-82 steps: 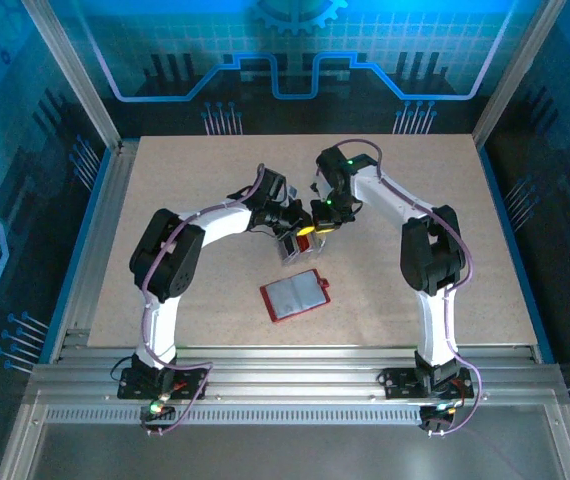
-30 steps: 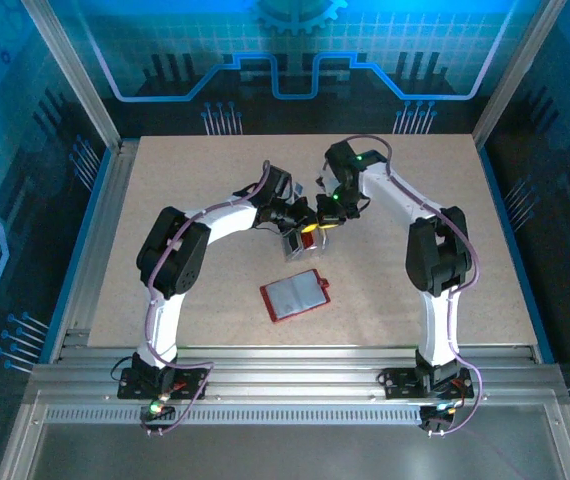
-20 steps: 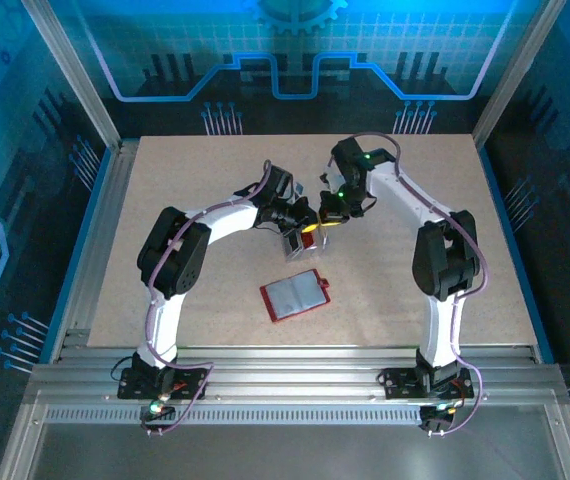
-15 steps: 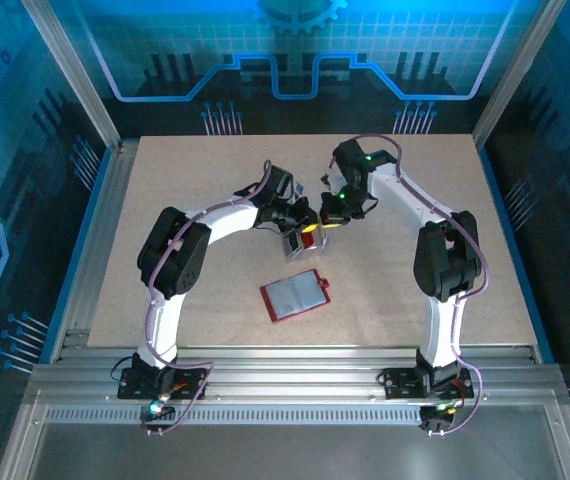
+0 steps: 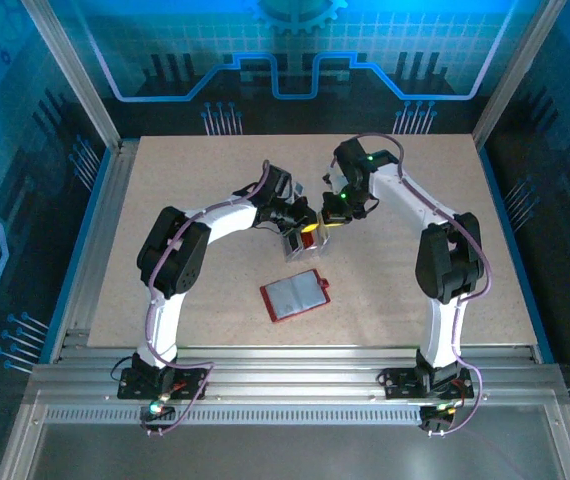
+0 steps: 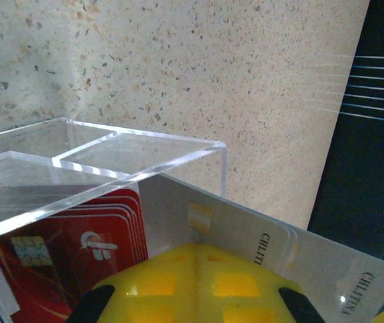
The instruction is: Put the credit cards into the card holder
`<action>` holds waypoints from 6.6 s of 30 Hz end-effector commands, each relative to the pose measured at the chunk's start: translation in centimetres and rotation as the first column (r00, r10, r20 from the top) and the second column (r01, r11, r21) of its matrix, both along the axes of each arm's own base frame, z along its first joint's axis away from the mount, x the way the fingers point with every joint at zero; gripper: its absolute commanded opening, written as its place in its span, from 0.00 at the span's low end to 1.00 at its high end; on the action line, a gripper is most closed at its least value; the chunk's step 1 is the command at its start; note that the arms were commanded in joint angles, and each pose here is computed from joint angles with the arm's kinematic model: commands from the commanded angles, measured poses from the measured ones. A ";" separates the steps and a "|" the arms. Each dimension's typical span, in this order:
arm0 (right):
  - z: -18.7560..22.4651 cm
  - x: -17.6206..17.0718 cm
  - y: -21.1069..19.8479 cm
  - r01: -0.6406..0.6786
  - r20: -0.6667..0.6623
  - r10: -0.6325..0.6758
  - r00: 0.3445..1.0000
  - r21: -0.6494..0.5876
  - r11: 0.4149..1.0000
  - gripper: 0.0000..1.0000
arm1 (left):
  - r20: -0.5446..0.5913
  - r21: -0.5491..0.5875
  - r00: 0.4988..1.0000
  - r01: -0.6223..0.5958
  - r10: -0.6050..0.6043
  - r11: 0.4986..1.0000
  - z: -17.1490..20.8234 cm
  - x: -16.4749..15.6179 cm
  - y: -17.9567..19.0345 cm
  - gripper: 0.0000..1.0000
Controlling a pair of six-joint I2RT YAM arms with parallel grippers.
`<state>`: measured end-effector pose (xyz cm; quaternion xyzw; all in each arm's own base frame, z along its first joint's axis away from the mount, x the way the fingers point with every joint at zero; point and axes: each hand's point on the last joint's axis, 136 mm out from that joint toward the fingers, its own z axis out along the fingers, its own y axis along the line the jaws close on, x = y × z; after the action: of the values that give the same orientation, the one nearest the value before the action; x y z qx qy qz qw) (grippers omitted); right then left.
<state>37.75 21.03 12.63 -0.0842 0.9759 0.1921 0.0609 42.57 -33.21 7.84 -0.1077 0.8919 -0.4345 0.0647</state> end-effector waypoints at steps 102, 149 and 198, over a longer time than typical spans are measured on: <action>-5.3 -11.8 7.0 -0.161 0.063 0.149 0.987 0.317 0.935 0.00 | -0.125 0.661 0.991 0.125 -0.056 0.740 -9.4 -21.5 13.5 0.38; -3.4 -11.4 7.5 -0.151 0.053 0.141 0.989 0.373 0.915 0.00 | -0.141 0.657 0.988 0.136 -0.056 0.741 -10.6 -21.9 13.5 0.38; -7.9 -14.6 7.2 -0.140 -0.129 0.184 0.974 0.290 0.947 0.00 | -0.134 0.653 0.989 0.133 -0.058 0.745 -10.9 -21.9 13.5 0.38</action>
<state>23.51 27.73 4.64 -0.1288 0.9314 0.3405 -0.0079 22.56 -21.50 0.99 -0.0496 0.9882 -0.1312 0.0622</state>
